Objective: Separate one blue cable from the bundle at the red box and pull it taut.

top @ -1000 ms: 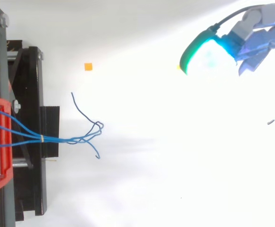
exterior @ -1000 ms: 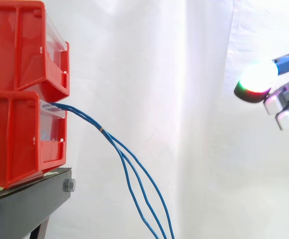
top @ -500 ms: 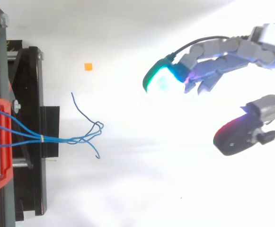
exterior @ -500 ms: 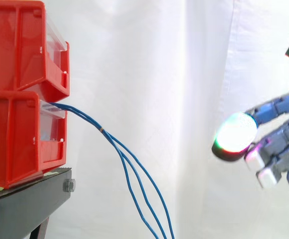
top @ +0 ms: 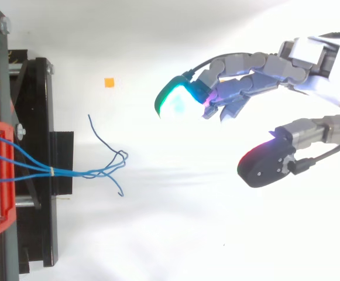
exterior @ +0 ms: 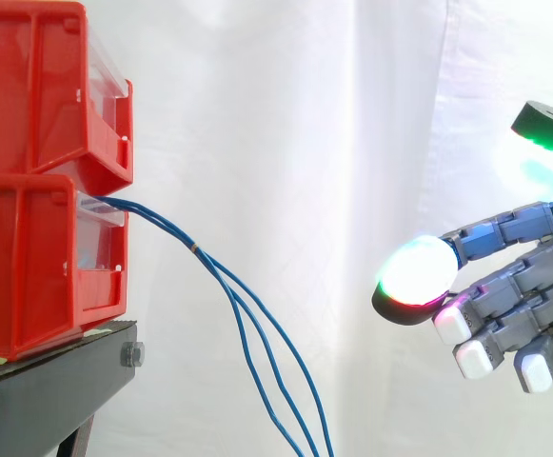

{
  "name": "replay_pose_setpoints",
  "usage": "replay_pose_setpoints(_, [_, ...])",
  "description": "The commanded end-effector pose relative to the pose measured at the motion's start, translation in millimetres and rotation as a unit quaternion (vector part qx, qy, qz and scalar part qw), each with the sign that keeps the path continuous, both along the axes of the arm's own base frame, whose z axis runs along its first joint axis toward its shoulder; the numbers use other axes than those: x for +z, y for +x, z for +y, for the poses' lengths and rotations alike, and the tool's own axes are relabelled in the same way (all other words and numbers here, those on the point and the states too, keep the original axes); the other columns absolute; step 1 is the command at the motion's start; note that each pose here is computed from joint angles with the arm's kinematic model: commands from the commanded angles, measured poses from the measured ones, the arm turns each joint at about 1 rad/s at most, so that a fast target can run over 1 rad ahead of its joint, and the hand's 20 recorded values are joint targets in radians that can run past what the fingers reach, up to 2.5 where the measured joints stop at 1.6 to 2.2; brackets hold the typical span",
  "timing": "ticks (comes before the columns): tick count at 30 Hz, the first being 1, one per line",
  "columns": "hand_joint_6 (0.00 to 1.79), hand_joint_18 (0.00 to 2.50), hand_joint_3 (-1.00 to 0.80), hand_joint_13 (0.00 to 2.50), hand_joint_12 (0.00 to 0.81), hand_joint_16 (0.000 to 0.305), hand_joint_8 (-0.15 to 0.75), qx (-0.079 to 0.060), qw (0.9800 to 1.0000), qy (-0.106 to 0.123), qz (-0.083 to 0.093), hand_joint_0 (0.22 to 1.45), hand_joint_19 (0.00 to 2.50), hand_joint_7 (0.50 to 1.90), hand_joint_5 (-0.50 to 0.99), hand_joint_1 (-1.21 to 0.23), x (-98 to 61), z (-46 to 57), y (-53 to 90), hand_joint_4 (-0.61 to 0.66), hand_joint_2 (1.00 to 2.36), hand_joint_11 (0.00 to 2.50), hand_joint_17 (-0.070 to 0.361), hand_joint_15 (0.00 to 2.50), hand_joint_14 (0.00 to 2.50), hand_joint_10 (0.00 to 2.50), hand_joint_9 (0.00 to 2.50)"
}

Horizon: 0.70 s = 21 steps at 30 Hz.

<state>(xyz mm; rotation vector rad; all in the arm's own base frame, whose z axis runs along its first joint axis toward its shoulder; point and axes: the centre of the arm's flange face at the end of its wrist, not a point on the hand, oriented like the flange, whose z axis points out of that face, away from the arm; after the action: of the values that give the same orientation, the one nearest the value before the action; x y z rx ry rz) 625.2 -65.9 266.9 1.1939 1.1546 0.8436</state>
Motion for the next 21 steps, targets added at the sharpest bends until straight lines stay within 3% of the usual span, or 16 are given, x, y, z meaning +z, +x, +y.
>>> replay_pose_setpoints(1, [0.5,0.68,-0.49,0.61,0.398,0.052,0.368,-0.002,1.0,-0.006,0.001,0.56,0.57,0.79,-0.21,-0.63,0.3,1.6,0.1,0.39,1.0,0.45,0.118,0.41,0.01,0.01,0.53])
replay_pose_setpoints(3, [0.5,0.68,-0.49,0.61,0.398,0.052,0.369,-0.001,1.0,-0.008,0.002,0.56,0.57,0.79,-0.21,-0.63,-0.6,2.6,0.4,0.39,1.0,0.46,0.117,0.4,0.01,0.01,0.53])
replay_pose_setpoints(7, [0.5,0.68,-0.49,0.61,0.398,0.052,0.369,0.002,0.9999,-0.004,0.014,0.56,0.58,0.79,-0.21,-0.63,-23.8,4.4,6.9,0.39,1.0,0.46,0.117,0.41,0.01,0.01,0.53])
replay_pose_setpoints(13, [0.5,0.68,-0.5,0.61,0.398,0.052,0.369,0.01,0.9994,0.03,0.013,0.56,0.58,0.8,-0.21,-0.63,-49.7,8.7,29.3,0.39,1.0,0.45,0.117,0.4,0.01,0.01,0.53])
replay_pose_setpoints(18, [0.5,0.68,-0.49,0.61,0.4,0.052,0.369,0.014,0.9994,0.032,0.006,0.56,0.58,0.8,-0.21,-0.63,-47.6,11.8,33.0,0.39,1.0,0.45,0.117,0.4,0.01,0.01,0.53])
replay_pose_setpoints(21, [0.5,0.68,-0.5,0.61,0.399,0.052,0.369,0.012,0.9995,0.03,-0.004,0.56,0.57,0.8,-0.21,-0.63,-45.6,8.3,35.1,0.39,1.0,0.46,0.117,0.41,0.01,0.01,0.53])
